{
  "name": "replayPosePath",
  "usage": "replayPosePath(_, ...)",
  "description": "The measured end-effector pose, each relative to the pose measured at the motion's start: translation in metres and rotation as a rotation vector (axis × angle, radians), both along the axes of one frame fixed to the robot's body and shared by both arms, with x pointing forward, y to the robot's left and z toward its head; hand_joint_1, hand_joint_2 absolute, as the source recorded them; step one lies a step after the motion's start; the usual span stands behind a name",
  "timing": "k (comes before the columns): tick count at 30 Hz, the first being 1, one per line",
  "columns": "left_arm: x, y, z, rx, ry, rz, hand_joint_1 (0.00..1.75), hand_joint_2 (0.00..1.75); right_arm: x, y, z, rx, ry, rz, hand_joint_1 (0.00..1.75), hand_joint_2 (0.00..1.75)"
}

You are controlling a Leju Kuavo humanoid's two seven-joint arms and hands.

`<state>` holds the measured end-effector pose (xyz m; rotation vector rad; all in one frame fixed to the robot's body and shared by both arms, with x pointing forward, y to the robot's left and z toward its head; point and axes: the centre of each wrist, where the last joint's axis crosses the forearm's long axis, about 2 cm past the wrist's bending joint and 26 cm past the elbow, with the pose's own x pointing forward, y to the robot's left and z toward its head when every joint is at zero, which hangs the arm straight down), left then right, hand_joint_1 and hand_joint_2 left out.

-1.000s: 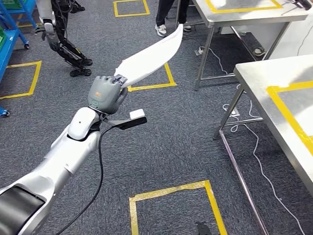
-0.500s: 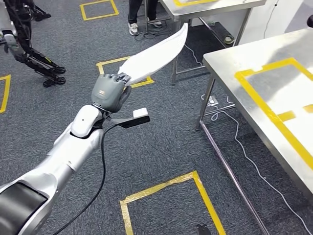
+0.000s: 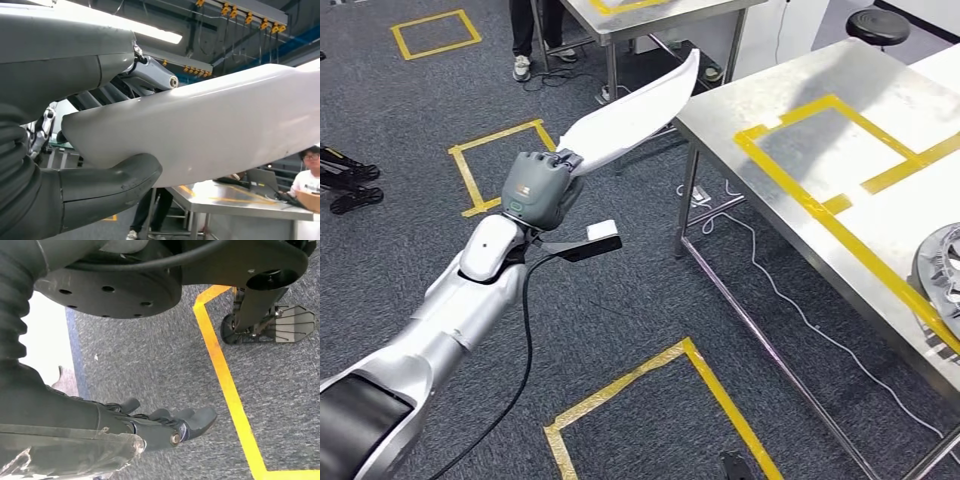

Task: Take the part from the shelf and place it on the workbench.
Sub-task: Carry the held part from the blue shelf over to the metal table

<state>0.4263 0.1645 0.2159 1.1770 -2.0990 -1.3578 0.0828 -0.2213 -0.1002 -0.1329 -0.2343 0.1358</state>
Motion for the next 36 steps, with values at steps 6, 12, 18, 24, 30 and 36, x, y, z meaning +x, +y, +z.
replayPosePath(6, -0.0001, -0.0008, 0.0001, -0.003, 0.002, -0.001, 1.75, 1.75, 0.0024, 0.0000, 0.0005, 0.000, -0.005, 0.000, 0.00, 1.75)
replayPosePath(12, 0.0004, -0.0004, 0.0009, -0.002, 0.000, 0.000, 1.75, 1.75, 0.0006, 0.0001, 0.0001, 0.000, 0.001, 0.000, 0.00, 1.75)
replayPosePath(18, 0.0007, -0.0007, 0.0016, -0.003, -0.001, -0.001, 1.75, 1.75, 0.0000, 0.0001, 0.0000, 0.000, 0.002, -0.001, 0.00, 1.75)
replayPosePath(24, -0.0004, 0.0019, -0.0027, 0.002, 0.009, 0.004, 1.75, 1.75, -0.0001, 0.0001, 0.0000, 0.000, 0.002, -0.001, 0.00, 1.75)
replayPosePath(30, 0.0004, 0.0007, -0.0005, 0.004, 0.008, 0.002, 1.75, 1.75, 0.0004, 0.0001, 0.0001, 0.000, -0.001, -0.001, 0.00, 1.75)
replayPosePath(36, 0.0004, -0.0017, 0.0008, 0.001, 0.009, -0.002, 1.75, 1.75, 0.0008, 0.0001, 0.0002, -0.001, -0.002, 0.000, 0.00, 1.75)
